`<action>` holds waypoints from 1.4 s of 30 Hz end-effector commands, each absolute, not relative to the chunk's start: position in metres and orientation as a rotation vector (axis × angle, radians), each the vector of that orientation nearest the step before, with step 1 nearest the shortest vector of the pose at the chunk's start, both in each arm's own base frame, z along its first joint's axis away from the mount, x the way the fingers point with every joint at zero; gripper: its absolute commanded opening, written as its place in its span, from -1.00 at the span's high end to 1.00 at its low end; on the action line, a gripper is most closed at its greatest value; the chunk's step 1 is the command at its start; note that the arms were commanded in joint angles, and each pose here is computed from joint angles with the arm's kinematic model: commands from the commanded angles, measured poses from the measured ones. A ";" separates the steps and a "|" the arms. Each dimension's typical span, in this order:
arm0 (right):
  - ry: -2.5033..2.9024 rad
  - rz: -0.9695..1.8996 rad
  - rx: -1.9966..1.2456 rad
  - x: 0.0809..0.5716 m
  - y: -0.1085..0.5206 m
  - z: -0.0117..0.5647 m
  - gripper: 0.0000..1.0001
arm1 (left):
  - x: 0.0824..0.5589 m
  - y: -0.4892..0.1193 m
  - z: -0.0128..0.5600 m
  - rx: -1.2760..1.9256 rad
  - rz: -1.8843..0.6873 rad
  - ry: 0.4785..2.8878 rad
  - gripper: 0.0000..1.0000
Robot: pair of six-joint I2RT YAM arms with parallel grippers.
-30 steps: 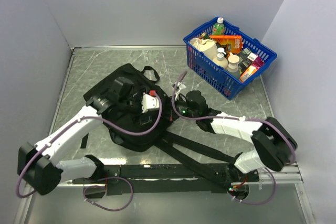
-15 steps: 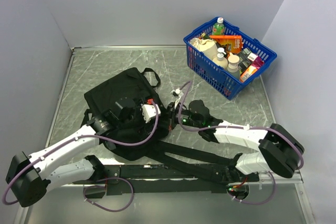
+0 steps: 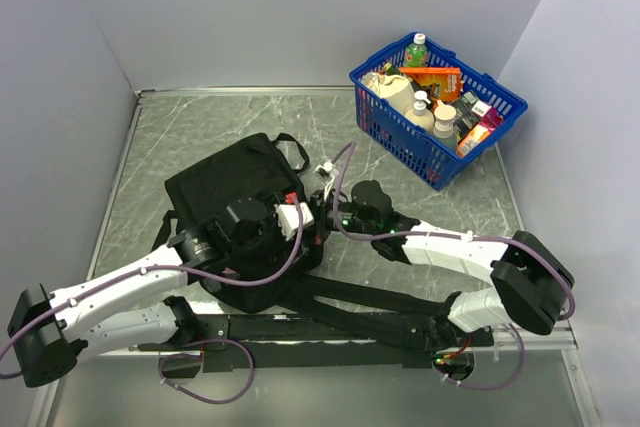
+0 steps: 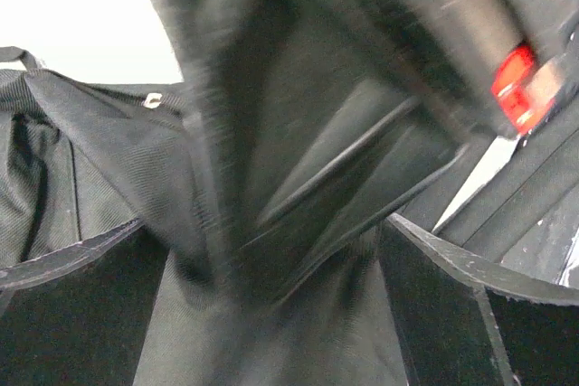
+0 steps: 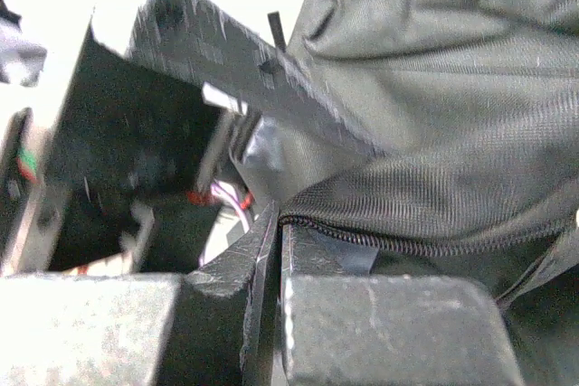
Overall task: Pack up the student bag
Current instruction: Adjust the student bag at the center of the board.
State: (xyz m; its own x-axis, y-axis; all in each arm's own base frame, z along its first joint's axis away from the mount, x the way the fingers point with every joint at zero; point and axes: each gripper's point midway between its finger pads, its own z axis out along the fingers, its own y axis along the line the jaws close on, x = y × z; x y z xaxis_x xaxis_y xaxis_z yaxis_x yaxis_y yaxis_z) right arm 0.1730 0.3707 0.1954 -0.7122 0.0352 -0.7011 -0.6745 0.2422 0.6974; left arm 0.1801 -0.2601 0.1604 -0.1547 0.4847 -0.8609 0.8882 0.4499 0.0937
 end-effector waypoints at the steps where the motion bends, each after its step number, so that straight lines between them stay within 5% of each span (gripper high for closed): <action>1: 1.687 1.673 -0.612 0.166 0.387 0.265 0.98 | 0.193 -0.271 0.175 1.084 -0.525 1.737 -0.93; 3: 1.700 1.674 -0.606 0.161 0.383 0.264 0.95 | 0.207 -0.264 0.169 1.058 -0.428 1.718 -0.98; 5: 1.720 1.673 -0.609 0.156 0.378 0.266 0.90 | 0.213 -0.254 0.153 1.064 -0.348 1.733 -0.70; 6: 1.734 1.669 -0.618 0.153 0.376 0.265 0.85 | 0.218 -0.253 0.157 1.036 -0.330 1.710 0.27; 8: 1.799 1.659 -0.660 0.142 0.368 0.260 0.73 | 0.222 -0.239 0.150 0.997 -0.269 1.725 0.95; 14: 1.884 1.389 -0.737 0.144 0.327 0.253 0.02 | 0.228 -0.228 0.163 0.955 -0.251 1.694 0.98; 18: 1.902 1.141 -0.578 0.193 0.287 0.267 -0.44 | 0.215 -0.228 0.156 1.044 -0.296 1.690 0.98; 22: 1.991 1.000 -0.526 0.264 0.292 0.257 -0.67 | 0.181 -0.239 0.146 1.233 -0.454 1.642 0.98; 24: 1.985 0.971 -0.542 0.292 0.302 0.265 -0.99 | 0.164 -0.243 0.142 1.343 -0.524 1.604 0.98; 33: 2.330 1.037 -0.616 0.325 0.352 0.159 -1.00 | 0.147 -0.229 0.133 1.552 -0.481 1.501 0.98; 42: 2.342 1.263 -0.674 0.330 0.398 0.137 -1.00 | 0.139 -0.232 0.131 1.617 -0.502 1.409 0.98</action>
